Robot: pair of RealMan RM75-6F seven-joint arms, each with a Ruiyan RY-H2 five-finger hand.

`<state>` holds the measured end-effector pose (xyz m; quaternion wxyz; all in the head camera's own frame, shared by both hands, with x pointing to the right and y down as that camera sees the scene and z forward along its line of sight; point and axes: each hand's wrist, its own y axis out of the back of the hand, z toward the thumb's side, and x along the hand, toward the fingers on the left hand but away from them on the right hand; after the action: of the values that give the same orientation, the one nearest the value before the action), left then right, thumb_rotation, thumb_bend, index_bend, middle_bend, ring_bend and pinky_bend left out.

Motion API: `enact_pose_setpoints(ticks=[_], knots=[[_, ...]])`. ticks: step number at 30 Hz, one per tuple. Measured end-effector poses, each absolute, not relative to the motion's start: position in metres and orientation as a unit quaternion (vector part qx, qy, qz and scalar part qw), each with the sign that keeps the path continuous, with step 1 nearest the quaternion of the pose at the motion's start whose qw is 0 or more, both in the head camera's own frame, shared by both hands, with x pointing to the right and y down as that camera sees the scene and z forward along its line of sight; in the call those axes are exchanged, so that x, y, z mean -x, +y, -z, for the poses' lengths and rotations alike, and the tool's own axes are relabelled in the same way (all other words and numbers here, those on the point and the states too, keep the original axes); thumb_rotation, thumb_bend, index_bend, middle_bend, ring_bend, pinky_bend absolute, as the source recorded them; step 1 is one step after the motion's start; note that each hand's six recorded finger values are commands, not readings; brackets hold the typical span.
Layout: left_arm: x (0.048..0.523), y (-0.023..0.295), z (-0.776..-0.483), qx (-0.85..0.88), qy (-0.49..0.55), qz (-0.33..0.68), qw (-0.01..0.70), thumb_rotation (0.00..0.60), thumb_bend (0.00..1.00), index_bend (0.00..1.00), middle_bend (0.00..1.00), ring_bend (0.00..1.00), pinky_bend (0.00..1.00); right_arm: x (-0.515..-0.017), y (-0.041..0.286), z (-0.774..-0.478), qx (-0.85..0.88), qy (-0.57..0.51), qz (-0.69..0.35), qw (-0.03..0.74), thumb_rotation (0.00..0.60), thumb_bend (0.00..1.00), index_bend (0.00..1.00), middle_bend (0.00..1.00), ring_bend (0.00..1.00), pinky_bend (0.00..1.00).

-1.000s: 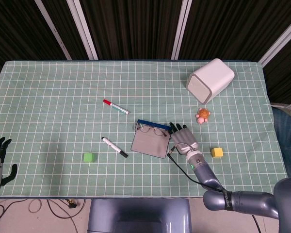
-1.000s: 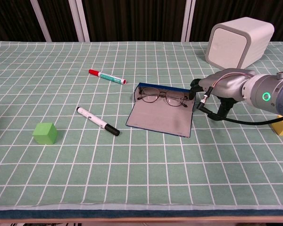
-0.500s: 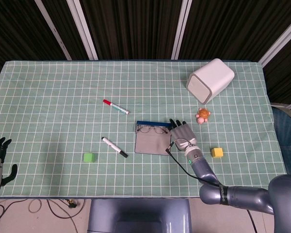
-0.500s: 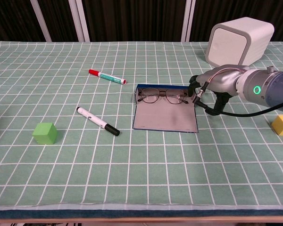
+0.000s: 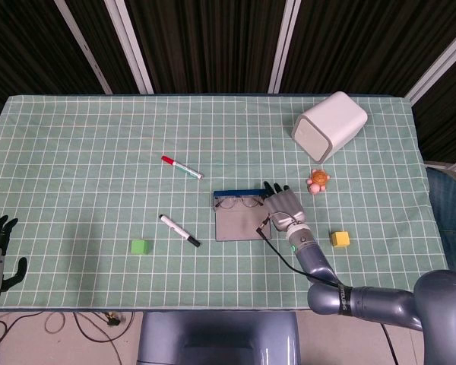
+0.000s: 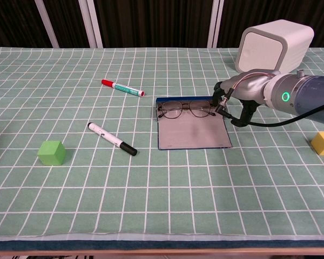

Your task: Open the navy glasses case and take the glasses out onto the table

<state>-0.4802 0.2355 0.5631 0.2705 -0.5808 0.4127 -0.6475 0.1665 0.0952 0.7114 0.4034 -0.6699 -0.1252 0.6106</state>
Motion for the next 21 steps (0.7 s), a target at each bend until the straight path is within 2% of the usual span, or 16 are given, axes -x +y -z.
enact_pose_setpoints(ticks=[4, 12, 21], knots=[[0.48, 0.236, -0.563, 0.581, 0.412, 0.648, 0.27, 0.6, 0.46, 0.05, 0.0, 0.0, 0.0, -0.166, 0.093, -0.709, 0.671, -0.128, -0.61, 0.402, 0.6, 0.45, 0.22, 0.04, 0.12, 0.23], [0.48, 0.236, -0.563, 0.581, 0.413, 0.648, 0.269, 0.6, 0.46, 0.05, 0.0, 0.0, 0.0, -0.166, 0.095, -0.703, 0.69, -0.133, -0.607, 0.371, 0.6, 0.31, 0.18, 0.06, 0.12, 0.23], [0.48, 0.235, -0.564, 0.582, 0.416, 0.648, 0.263, 0.6, 0.46, 0.05, 0.0, 0.0, 0.0, -0.157, 0.074, -0.676, 0.714, -0.166, -0.588, 0.341, 0.6, 0.27, 0.17, 0.13, 0.13, 0.23]])
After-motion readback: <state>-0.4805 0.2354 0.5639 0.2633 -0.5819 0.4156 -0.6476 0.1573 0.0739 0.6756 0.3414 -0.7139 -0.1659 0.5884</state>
